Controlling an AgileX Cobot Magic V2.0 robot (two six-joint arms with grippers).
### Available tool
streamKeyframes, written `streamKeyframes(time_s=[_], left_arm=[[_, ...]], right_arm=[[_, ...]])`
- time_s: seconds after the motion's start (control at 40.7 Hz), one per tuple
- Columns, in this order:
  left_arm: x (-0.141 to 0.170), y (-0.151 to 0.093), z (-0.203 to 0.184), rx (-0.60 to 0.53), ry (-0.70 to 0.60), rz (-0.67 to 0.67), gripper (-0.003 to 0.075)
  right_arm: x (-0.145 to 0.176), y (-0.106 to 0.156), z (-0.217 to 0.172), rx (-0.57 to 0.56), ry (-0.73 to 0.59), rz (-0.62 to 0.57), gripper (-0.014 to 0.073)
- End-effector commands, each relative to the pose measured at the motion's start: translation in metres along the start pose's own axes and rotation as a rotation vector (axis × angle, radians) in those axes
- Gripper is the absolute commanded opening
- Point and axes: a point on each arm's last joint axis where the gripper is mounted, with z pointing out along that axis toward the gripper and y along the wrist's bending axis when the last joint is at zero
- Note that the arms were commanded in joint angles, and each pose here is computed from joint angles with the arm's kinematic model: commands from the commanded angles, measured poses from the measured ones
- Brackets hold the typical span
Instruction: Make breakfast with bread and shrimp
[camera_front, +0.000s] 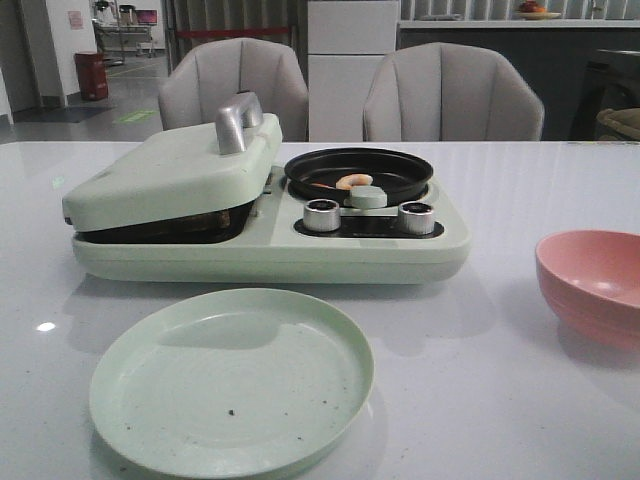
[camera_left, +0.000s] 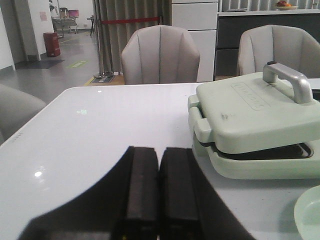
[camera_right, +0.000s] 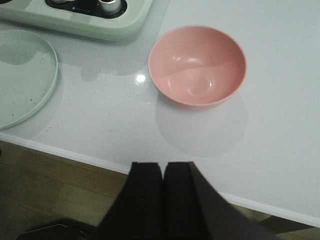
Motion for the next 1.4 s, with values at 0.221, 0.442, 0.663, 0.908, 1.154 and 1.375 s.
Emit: streamKeyframes(time_s=[0.221,0.442,0.663,0.908,1.154,1.375], left_arm=[[0.002,-0.002,0.0,0.037,-0.075,-0.009,0.0101],[0.002,-0.002,0.0,0.037,-0.075,-0.009,0.0101],[0.002,-0.002,0.0,0.037,-0.075,-0.009,0.0101],[0.002,-0.002,0.0,0.037,-0.075,-0.009,0.0101],[0.002,-0.002,0.0,0.037,-0.075,-0.009,0.0102],[0.002,-0.002,0.0,0.037,-0.075,-0.009,0.0102]], right_arm=[[-0.011,0.001,-0.005,-0.007,-0.079,0.002,0.0034],[-0.011,0.001,-0.005,-0.007,-0.079,0.002,0.0034],[-0.007,-0.002,-0.014,0.029,-0.129,0.032,0.0034],[0.008,-0.009,-0.018,0.138,-0.48,0.055,0.0034],[0.042,-0.016,0.017,0.184,-0.672,0.058,0.0034],[0.07,-0.019,0.046,0.189,-0.691,0.057,0.0034]])
